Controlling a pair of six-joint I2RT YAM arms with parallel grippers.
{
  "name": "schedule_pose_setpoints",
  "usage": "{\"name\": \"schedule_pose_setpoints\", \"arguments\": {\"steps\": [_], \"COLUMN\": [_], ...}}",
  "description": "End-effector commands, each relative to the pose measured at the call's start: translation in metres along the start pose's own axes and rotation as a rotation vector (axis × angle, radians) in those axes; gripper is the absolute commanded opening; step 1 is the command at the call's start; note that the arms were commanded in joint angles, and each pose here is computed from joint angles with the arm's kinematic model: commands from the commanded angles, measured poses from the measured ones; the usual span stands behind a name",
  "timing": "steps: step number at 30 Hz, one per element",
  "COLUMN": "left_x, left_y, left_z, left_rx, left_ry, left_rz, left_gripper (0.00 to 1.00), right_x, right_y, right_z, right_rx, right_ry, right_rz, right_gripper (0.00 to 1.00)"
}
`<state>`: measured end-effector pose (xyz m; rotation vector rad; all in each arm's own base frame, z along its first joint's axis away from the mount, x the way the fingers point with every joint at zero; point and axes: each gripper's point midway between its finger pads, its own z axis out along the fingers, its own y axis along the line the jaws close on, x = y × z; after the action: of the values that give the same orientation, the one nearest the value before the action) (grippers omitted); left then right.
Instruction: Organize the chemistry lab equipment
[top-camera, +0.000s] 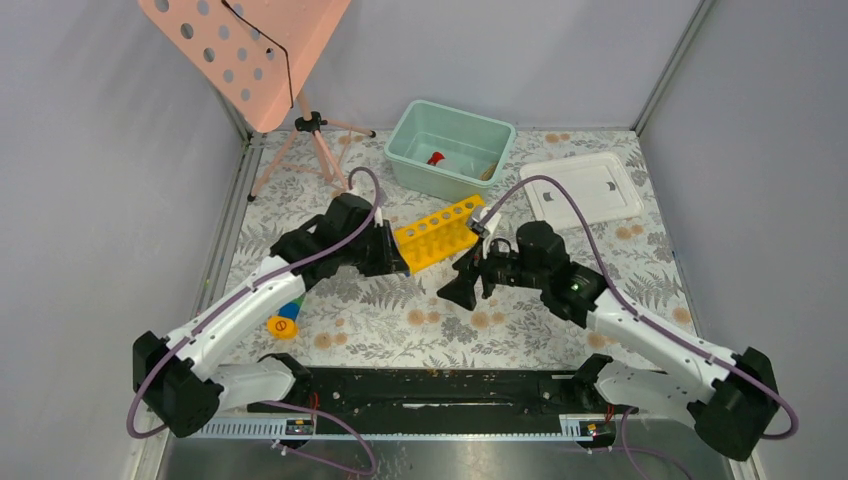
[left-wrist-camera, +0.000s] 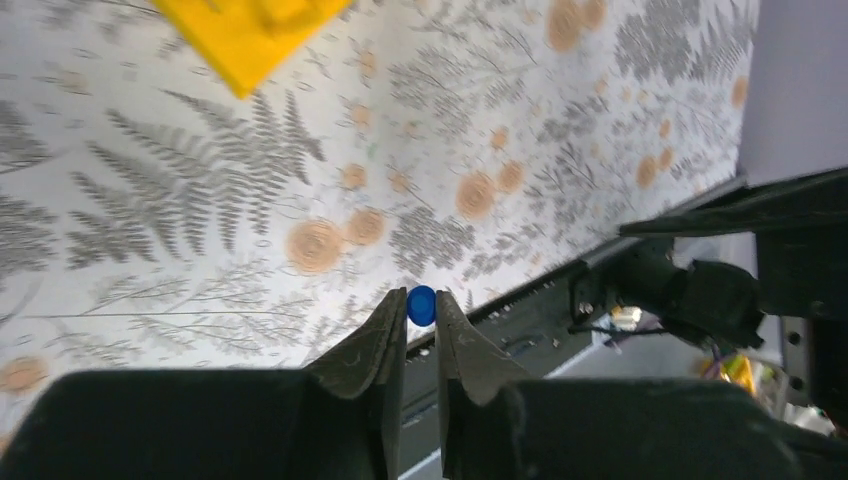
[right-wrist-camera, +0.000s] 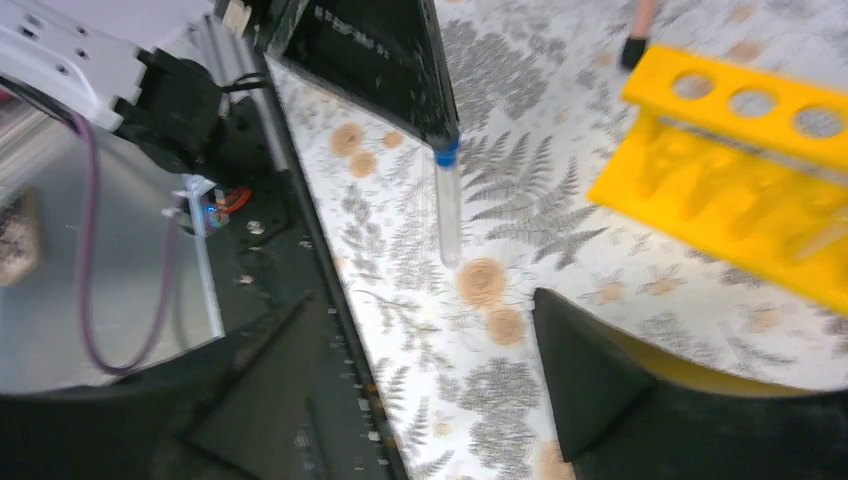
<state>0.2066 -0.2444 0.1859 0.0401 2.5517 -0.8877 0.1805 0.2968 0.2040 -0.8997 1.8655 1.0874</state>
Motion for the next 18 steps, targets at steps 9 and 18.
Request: {"name": "schedule_pose_setpoints", "arguments": {"steps": [9, 18], "left_x": [-0.089, -0.123], "left_y": [0.083, 0.127], "left_z": [-0.092, -0.114], "left_rx": [-0.45, -0.695], "left_ry": [-0.522, -0.733], "left_rz": [0.031, 0.015], "left_gripper": [0.14, 0.16], "right_x": [-0.012, -0.011], "right_y": [-0.009, -0.044], "right_z": [-0.045, -0.074], "right_rx": [0.171, 0.419], "right_ry": [-0.122, -0.19], "right_rz": [-0.082, -0.04], "right_gripper": [0.99, 0.99]}}
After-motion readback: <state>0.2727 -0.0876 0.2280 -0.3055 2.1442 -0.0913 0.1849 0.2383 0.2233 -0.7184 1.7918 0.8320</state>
